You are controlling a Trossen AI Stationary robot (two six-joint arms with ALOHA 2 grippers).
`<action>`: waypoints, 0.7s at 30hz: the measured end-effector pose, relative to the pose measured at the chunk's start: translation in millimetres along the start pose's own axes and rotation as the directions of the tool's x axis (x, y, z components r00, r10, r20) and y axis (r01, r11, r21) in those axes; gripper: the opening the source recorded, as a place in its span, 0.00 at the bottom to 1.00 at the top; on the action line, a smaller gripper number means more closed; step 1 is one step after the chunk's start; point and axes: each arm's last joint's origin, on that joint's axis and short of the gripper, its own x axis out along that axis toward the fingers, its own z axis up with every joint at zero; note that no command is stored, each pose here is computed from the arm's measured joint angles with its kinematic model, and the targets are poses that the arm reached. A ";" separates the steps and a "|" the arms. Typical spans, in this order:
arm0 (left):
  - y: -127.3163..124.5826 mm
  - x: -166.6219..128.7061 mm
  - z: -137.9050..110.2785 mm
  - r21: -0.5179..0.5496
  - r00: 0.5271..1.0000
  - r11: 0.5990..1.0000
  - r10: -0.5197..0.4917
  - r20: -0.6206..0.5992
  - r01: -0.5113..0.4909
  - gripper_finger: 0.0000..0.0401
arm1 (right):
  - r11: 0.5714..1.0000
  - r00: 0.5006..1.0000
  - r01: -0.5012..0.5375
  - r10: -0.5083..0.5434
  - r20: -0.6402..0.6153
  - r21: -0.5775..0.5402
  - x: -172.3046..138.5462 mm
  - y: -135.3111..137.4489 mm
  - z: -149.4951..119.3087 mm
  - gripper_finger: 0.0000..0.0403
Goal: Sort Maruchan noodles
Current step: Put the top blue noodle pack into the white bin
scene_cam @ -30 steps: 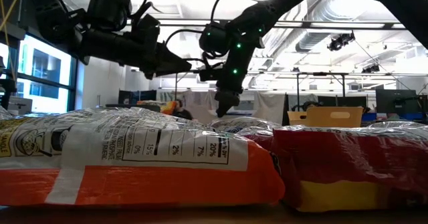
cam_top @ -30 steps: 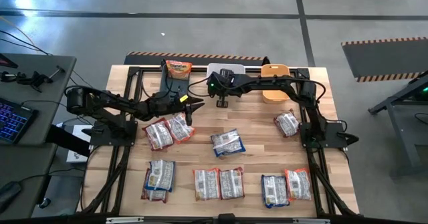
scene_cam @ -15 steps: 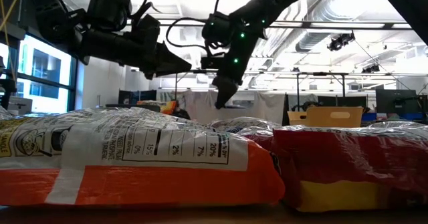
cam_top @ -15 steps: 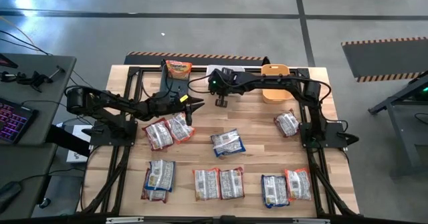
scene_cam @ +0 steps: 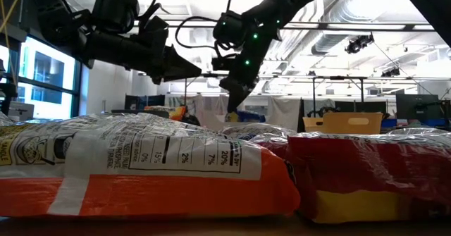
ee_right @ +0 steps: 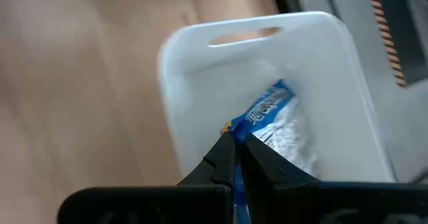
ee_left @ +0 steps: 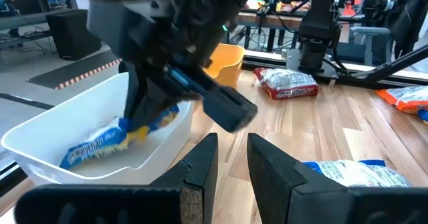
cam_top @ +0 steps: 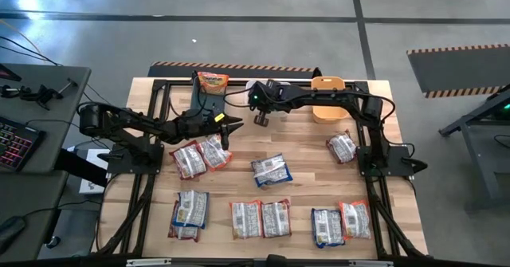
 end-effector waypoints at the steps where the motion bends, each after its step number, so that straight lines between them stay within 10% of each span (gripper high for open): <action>1: 0.1 0.0 -0.1 0.000 1.000 1.000 0.000 -0.001 0.000 0.17 | 1.000 1.000 0.020 -0.020 0.003 0.017 -1.5 -1.4 0.6 0.00; 12: 0.1 0.0 -0.3 -0.001 1.000 1.000 0.003 -0.003 -0.003 0.17 | 0.945 0.976 0.131 -0.176 0.129 0.300 -34.8 -16.3 -10.0 0.00; 21: 7.1 3.3 2.8 -0.061 0.993 0.991 0.120 0.015 -0.119 0.17 | 0.714 0.829 0.036 -0.412 0.378 0.699 -35.5 -2.2 -76.5 0.00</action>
